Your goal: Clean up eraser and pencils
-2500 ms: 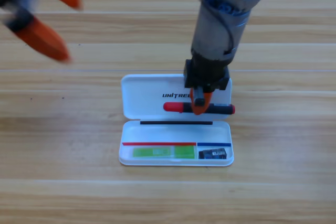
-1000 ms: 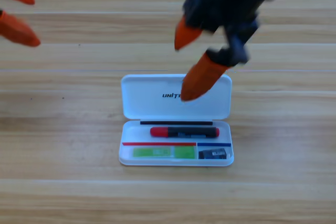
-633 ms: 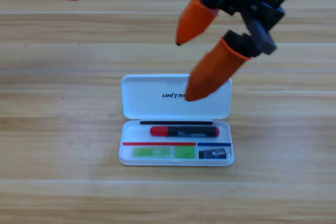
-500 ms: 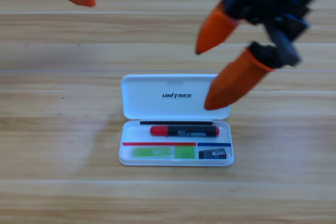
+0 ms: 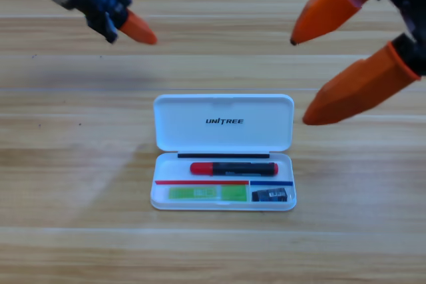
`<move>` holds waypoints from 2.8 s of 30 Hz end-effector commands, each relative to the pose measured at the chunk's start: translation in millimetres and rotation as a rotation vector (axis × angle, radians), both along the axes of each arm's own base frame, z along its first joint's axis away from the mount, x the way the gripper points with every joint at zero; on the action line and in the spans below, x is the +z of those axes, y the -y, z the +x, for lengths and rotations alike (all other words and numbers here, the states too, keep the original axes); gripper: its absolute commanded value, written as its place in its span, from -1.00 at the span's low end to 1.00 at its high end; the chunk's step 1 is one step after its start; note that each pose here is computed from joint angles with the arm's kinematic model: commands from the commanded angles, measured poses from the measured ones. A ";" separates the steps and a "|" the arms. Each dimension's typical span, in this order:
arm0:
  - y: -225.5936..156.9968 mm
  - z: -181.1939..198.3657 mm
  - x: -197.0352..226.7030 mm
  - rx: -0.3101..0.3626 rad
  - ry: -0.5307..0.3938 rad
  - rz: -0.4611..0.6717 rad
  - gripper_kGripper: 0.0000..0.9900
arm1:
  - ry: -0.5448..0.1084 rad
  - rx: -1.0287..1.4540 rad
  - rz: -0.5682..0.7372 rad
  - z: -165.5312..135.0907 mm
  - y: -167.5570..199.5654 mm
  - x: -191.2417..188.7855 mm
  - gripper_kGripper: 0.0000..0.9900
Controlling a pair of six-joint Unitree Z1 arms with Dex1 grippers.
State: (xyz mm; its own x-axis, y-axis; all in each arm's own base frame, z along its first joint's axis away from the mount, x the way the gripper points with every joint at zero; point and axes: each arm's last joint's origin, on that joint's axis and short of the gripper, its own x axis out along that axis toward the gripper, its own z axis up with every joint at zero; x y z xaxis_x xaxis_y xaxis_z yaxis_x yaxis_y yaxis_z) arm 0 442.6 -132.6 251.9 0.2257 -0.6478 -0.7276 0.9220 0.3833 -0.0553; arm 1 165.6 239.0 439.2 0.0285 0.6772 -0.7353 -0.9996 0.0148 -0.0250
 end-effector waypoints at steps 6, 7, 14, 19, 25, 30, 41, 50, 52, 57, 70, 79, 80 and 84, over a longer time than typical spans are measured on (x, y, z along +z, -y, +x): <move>50.4 -12.9 -55.2 -0.145 -0.087 0.047 -1.00 | -0.010 -0.011 0.047 -0.3 7.3 -0.7 0.91; 52.0 -13.1 -57.3 -0.151 -0.091 0.046 -1.00 | -0.014 -0.008 0.048 -0.1 6.8 -1.4 0.91; 61.2 -17.9 -68.6 -0.196 -0.114 0.036 -1.00 | -0.028 -0.010 0.052 2.3 3.3 -5.0 0.91; 65.9 -24.9 -75.2 -0.220 -0.139 0.033 -1.00 | -0.033 -0.008 0.052 2.7 2.5 -7.4 0.91; 69.4 -41.9 -72.7 -0.274 -0.162 0.035 -1.00 | -0.034 -0.011 0.054 3.2 1.8 -7.2 0.91; 71.3 -59.1 -60.6 -0.305 -0.176 0.032 -1.00 | -0.036 -0.012 0.053 3.6 1.4 -7.6 0.91; 80.8 -88.8 -35.3 -0.362 -0.172 0.021 -1.00 | -0.039 -0.015 0.054 5.3 -0.6 -8.9 0.91; 77.7 -100.6 -44.9 -0.385 -0.164 0.042 -1.00 | -0.047 -0.017 0.046 8.0 -3.9 -12.7 0.91; 76.5 -102.4 -48.3 -0.384 -0.164 0.048 -1.00 | -0.047 -0.017 0.046 8.0 -3.9 -12.7 0.91; 75.5 -106.7 -60.3 -0.387 -0.166 0.054 -1.00 | -0.055 -0.014 0.038 9.0 -6.7 -15.9 0.91; 85.7 -114.0 -81.1 -0.414 -0.182 0.065 -1.00 | -0.066 -0.007 0.035 10.0 -9.8 -19.5 0.91; 92.9 -120.2 -94.3 -0.423 -0.196 0.076 -1.00 | -0.066 -0.005 0.035 9.7 -10.1 -19.9 0.91; 93.2 -120.6 -96.2 -0.424 -0.198 0.080 -1.00 | -0.066 -0.005 0.035 9.7 -10.1 -19.9 0.91; 95.6 -123.2 -103.2 -0.430 -0.199 0.089 -1.00 | -0.066 -0.004 0.035 9.3 -10.4 -19.9 0.91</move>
